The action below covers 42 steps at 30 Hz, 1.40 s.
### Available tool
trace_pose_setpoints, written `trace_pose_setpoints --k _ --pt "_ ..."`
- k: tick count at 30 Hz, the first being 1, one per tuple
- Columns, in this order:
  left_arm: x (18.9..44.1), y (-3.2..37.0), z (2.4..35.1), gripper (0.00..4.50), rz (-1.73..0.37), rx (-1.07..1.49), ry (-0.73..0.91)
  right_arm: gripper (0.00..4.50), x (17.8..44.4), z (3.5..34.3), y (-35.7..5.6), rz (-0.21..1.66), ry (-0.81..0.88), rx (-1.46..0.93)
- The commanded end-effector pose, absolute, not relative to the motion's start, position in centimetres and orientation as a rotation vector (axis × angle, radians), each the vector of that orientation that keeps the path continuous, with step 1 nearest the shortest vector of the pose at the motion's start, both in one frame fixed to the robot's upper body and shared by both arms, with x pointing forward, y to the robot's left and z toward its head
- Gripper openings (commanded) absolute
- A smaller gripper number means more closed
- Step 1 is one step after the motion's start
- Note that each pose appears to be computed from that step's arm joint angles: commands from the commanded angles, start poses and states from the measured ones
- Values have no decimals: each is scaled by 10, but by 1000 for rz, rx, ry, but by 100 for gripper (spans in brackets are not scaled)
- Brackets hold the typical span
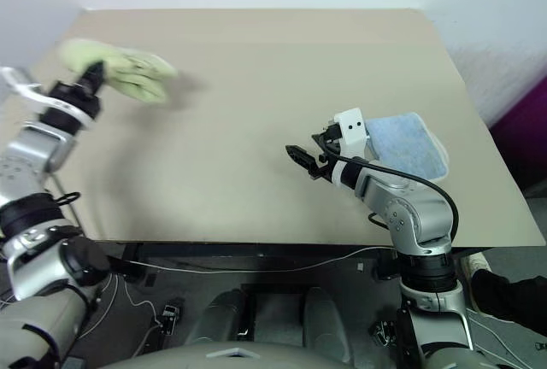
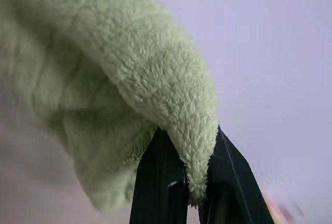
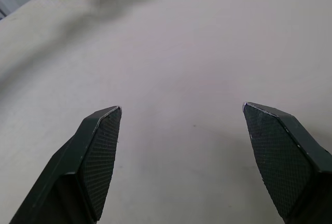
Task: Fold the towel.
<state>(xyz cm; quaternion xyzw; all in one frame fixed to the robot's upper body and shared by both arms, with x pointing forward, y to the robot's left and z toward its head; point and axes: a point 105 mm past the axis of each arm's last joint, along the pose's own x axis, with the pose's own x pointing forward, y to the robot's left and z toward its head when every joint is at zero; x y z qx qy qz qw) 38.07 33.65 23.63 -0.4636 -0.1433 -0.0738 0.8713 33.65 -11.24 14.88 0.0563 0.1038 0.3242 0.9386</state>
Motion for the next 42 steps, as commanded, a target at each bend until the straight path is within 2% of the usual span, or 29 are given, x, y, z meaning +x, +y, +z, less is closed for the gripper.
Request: trace_pose_setpoints --k 1,7,13,16,26,27,30,34,39,42 --pt "369 379 216 4 11 -1006 -382 392 336 165 -106 692 139 101" --pt "356 396 153 4 156 -1074 -282 392 337 163 -107 689 137 89" --pt "343 396 132 4 181 -1109 -270 392 337 161 -108 687 139 81" --pt "339 391 133 87 156 -1135 -291 392 337 161 -108 688 140 79" --pt "317 373 133 429 61 -1219 -324 392 337 158 -107 693 151 75" --pt "314 369 133 446 40 -1227 -320 392 337 158 -107 694 151 74" --pt "309 351 132 446 -26 -1210 -263 392 338 158 -106 695 150 75" --pt "321 295 136 446 -183 -1050 -90 392 344 162 -113 668 134 80" --pt "346 239 150 446 -319 -542 20 392 352 171 -124 602 76 72" --pt "358 220 156 446 -422 -259 17 392 352 171 -132 561 25 -60"
